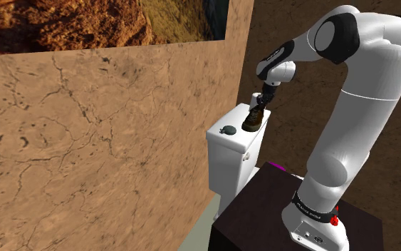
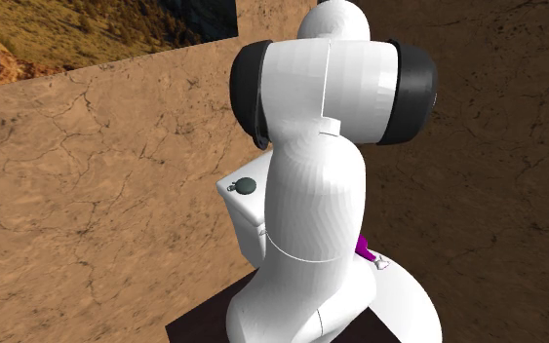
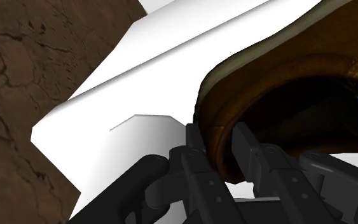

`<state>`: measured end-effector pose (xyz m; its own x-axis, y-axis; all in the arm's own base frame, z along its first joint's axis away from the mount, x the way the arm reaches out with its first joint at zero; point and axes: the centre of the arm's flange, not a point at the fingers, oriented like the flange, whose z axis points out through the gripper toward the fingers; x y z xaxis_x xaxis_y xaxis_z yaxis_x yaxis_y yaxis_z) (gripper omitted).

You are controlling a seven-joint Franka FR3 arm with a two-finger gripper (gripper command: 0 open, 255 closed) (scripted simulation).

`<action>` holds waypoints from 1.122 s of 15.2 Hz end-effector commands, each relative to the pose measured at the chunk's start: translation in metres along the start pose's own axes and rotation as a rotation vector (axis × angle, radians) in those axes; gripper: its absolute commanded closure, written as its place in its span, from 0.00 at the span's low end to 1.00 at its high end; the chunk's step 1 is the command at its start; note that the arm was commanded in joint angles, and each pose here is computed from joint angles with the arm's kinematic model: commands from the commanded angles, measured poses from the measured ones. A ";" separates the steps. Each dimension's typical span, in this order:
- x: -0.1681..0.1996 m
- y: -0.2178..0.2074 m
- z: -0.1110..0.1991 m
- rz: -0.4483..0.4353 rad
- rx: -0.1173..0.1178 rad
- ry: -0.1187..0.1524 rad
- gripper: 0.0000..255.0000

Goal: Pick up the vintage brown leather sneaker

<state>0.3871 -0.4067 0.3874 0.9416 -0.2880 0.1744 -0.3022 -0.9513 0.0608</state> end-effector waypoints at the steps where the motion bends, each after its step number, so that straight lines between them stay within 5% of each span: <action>1: 0.000 -0.001 0.000 -0.001 0.000 0.000 1.00; 17: 0.015 0.005 -0.078 -0.001 0.000 0.000 1.00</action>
<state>0.3881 -0.4061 0.4607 0.9420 -0.2873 0.1738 -0.3014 -0.9516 0.0607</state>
